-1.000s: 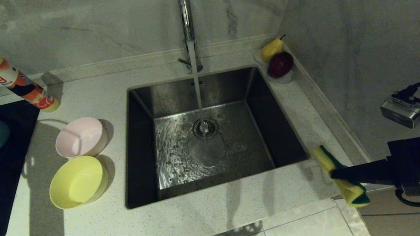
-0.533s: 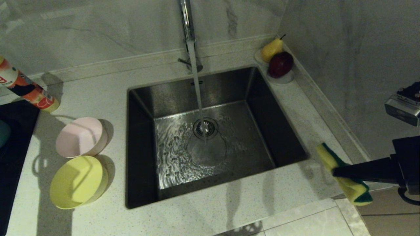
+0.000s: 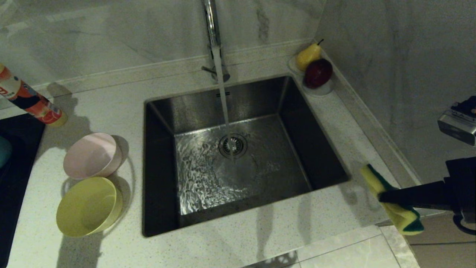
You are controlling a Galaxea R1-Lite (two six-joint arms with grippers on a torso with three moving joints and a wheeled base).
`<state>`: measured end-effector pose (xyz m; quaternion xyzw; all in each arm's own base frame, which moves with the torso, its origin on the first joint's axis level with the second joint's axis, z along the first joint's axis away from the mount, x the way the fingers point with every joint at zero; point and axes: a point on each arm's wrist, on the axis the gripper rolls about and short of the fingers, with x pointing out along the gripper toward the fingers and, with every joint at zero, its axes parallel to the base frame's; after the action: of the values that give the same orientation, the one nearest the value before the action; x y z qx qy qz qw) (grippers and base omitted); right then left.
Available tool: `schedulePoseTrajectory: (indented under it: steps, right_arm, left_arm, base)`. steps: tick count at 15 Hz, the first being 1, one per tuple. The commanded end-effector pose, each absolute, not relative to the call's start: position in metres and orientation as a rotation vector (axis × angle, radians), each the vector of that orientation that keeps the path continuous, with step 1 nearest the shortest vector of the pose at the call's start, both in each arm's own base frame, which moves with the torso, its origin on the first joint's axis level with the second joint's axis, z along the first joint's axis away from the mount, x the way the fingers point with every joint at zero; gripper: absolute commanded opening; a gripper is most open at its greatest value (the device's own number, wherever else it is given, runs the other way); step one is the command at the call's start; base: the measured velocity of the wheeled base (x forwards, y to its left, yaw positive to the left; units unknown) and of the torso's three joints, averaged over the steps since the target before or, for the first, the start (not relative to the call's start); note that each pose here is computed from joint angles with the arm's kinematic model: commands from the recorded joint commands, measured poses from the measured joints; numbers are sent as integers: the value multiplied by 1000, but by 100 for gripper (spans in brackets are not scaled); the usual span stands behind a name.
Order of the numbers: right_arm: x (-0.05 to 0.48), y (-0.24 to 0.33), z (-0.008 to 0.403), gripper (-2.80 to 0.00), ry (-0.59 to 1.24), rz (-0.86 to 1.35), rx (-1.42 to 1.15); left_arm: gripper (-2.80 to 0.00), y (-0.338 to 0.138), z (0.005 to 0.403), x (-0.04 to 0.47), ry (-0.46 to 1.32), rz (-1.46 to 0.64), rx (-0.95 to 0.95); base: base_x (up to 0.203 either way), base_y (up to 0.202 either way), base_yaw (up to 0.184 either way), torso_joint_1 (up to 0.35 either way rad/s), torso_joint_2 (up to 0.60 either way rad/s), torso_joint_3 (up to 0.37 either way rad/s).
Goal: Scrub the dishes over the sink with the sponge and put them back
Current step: Wash the bowl
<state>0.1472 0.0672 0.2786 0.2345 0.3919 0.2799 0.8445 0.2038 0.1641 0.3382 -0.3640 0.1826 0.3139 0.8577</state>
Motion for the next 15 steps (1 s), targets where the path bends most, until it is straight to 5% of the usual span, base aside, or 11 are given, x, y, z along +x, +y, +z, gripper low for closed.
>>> schedulePoseTrajectory:
  steps: [1,7,8,15]
  right_arm:
    - [147,67,279,-280,829,589,500]
    - [146,66,278,-280,832,583,502]
    - [145,65,278,-280,830,585,502]
    - [144,64,280,-280,819,584,500]
  left_arm:
    - [-280,126,335,187,451,557,-663]
    - [-280,68,285,186,725,282,-416]
    - [0,69,280,189,745,279,-414]
    - [0,83,254,223,798,337,-434]
  base:
    - [0,0,0,0,0,0]
    - [0,0,0,0,0,0]
    - [0,0,0,0,0,0]
    - [0,0,0,0,0,0]
